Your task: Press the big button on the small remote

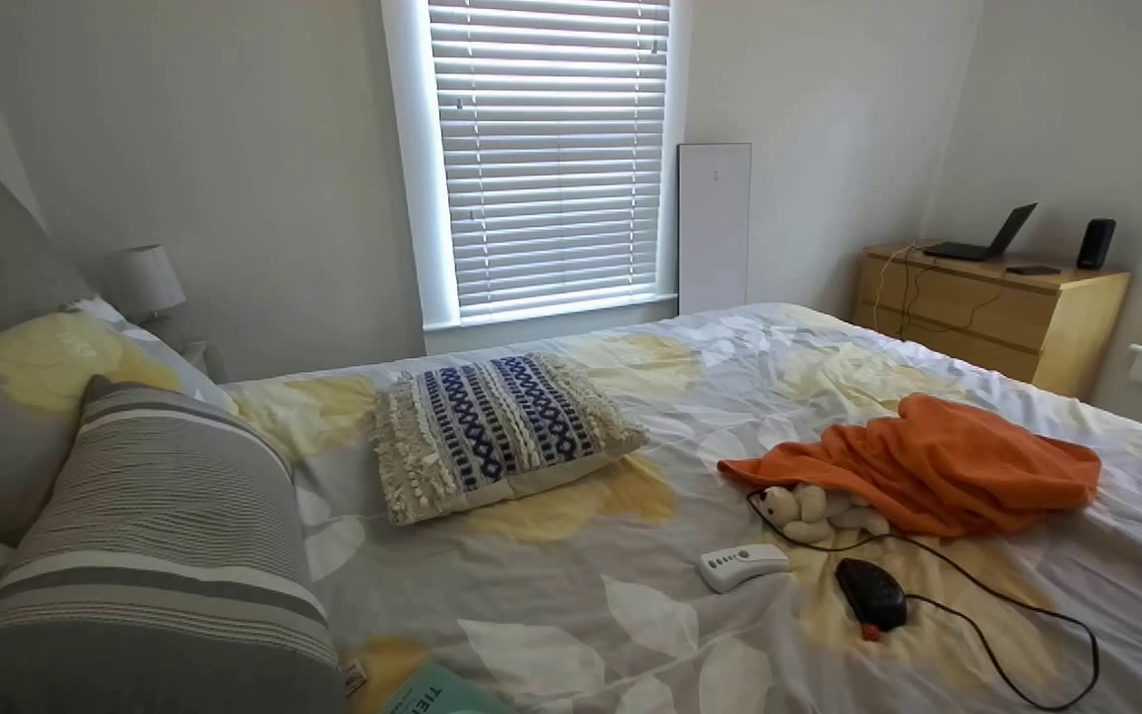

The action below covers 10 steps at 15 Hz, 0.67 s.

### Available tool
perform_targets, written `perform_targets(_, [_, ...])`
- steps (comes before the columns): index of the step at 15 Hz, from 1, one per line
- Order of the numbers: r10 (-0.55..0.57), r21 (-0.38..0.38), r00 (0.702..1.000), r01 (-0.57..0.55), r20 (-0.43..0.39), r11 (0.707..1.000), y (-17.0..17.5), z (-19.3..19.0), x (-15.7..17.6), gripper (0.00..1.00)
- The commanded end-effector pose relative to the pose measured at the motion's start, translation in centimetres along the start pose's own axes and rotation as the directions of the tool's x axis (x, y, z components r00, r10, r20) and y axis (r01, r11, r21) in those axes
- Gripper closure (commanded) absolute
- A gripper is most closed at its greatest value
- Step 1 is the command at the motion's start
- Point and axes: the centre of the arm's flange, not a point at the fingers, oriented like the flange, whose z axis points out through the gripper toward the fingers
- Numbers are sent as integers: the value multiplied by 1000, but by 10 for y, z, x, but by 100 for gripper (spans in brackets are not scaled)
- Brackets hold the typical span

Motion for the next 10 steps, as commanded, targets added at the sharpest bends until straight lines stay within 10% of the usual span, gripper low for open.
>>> perform_targets(1, [-9,20,1000,9,28,1000,-26,38,29,0])
perform_targets(10, [-20,-69,998,24,61,997,-94,162,102,0])
